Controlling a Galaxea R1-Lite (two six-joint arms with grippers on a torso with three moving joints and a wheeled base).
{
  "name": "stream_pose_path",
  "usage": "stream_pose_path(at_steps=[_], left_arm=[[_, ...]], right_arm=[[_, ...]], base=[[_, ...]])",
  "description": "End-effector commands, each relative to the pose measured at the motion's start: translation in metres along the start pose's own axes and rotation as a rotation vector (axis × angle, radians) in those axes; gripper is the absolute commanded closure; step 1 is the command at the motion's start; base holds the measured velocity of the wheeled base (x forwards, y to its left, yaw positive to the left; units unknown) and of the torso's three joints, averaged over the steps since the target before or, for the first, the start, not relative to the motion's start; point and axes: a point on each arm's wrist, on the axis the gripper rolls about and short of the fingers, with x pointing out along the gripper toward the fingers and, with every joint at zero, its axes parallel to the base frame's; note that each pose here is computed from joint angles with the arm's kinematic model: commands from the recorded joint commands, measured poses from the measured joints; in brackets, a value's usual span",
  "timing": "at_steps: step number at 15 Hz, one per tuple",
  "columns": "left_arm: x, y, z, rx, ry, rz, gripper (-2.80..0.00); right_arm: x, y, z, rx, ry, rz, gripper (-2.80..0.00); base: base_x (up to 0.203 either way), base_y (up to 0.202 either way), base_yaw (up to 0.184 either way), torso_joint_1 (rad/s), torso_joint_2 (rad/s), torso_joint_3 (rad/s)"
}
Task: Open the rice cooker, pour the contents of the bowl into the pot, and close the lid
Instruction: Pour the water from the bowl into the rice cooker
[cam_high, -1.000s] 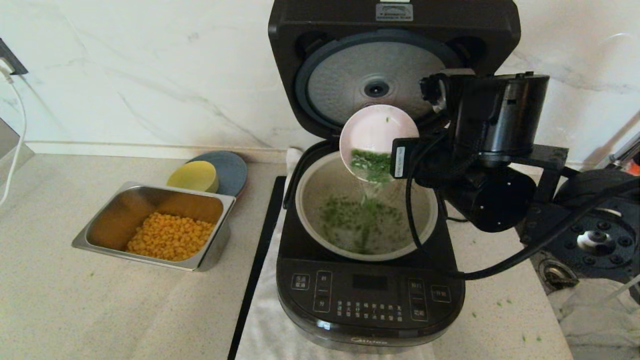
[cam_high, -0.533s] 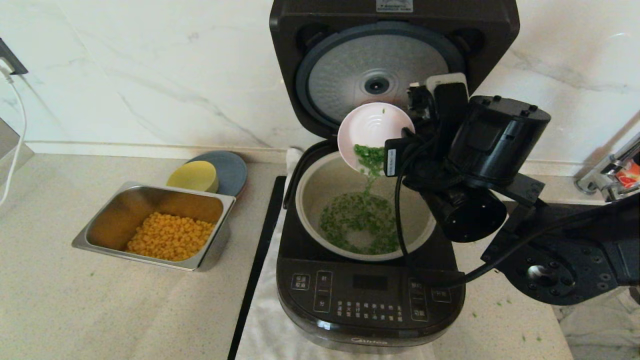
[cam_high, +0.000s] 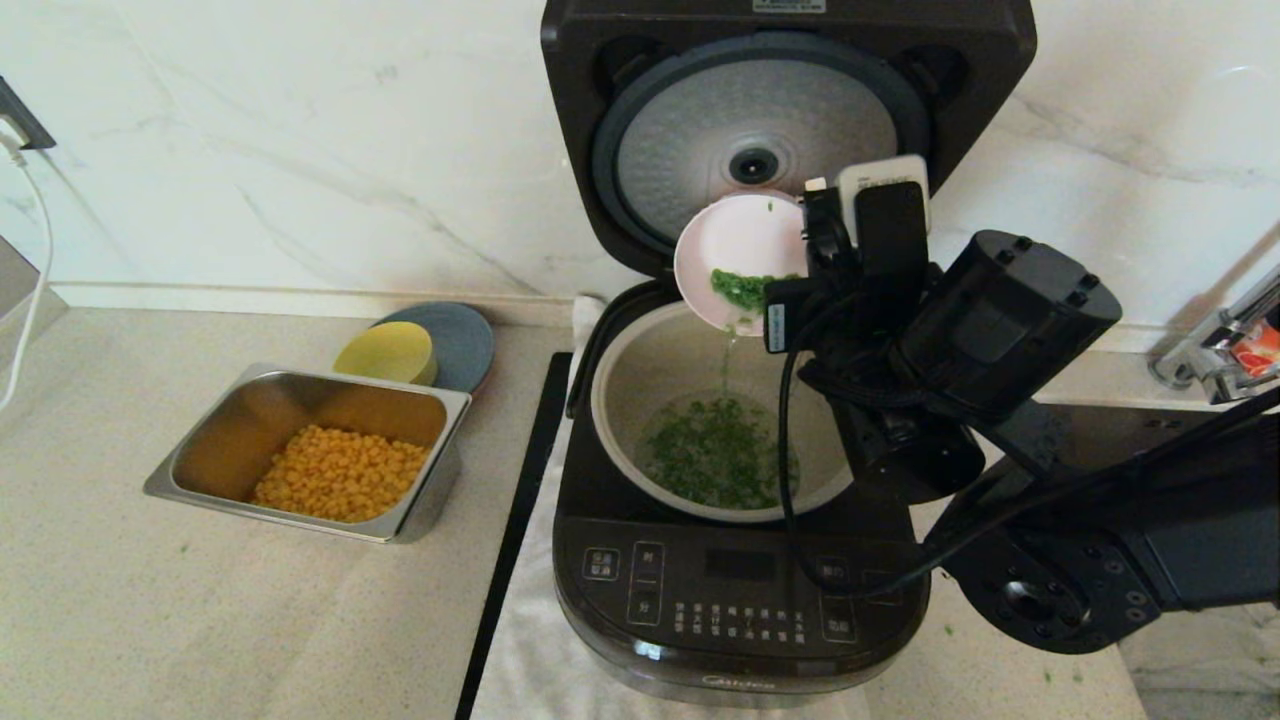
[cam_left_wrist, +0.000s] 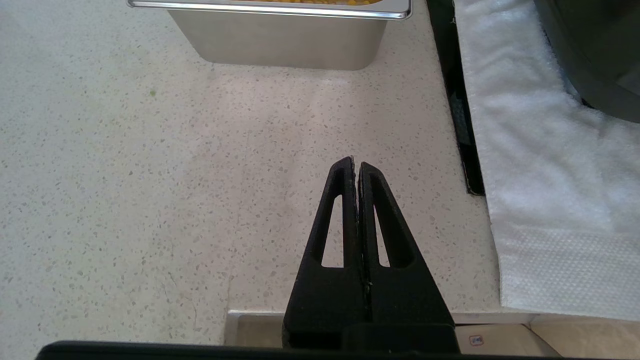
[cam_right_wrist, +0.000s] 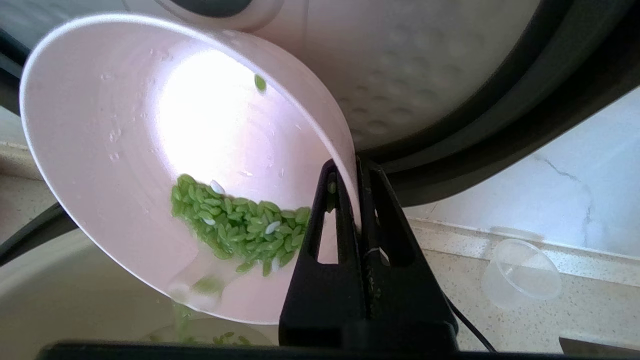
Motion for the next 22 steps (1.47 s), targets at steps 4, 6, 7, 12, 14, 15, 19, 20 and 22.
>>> stream_pose_path(at_steps=[4, 6, 7, 12, 14, 15, 19, 20, 22], left_arm=[[0.000, 0.000, 0.000, 0.001, 0.001, 0.000, 0.00], [0.000, 0.000, 0.000, 0.000, -0.001, 0.000, 0.00], [0.000, 0.000, 0.000, 0.001, -0.001, 0.000, 0.00], [0.000, 0.000, 0.000, 0.001, 0.000, 0.000, 0.00], [0.000, 0.000, 0.000, 0.000, 0.000, 0.000, 0.00], [0.000, 0.000, 0.000, 0.000, 0.000, 0.000, 0.00], [0.000, 0.000, 0.000, 0.001, -0.001, 0.000, 0.00], [0.000, 0.000, 0.000, 0.000, -0.001, 0.000, 0.00], [0.000, 0.000, 0.000, 0.000, -0.001, 0.000, 0.00]], right_arm=[[-0.010, 0.000, 0.010, 0.017, -0.006, 0.001, 0.00], [-0.020, 0.005, 0.015, 0.004, 0.029, 0.011, 0.00], [-0.023, 0.004, 0.016, -0.011, 0.059, 0.020, 0.00], [-0.024, -0.011, 0.021, 0.040, 0.288, 0.047, 0.00], [-0.018, -0.028, 0.020, 0.101, 0.452, 0.055, 0.00], [-0.016, -0.039, 0.023, 0.168, 0.544, 0.073, 0.00], [-0.006, -0.101, 0.050, 0.424, 0.759, 0.085, 0.00], [-0.011, -0.113, 0.058, 0.454, 0.777, 0.108, 0.00], [-0.026, -0.141, 0.074, 0.499, 0.826, 0.147, 0.00]], base=[[0.000, 0.000, 0.000, 0.000, 0.00, 0.000], [0.000, 0.000, 0.000, 0.000, 0.00, 0.000], [0.000, 0.000, 0.000, 0.000, 0.00, 0.000], [0.000, 0.000, 0.000, 0.000, 0.00, 0.000], [0.000, 0.000, 0.000, 0.000, 0.00, 0.000], [0.000, 0.000, 0.000, 0.000, 0.00, 0.000], [0.000, 0.000, 0.000, 0.000, 0.00, 0.000], [0.000, 0.000, 0.000, 0.000, 0.00, 0.000], [0.000, 0.000, 0.000, 0.000, 0.00, 0.000]])
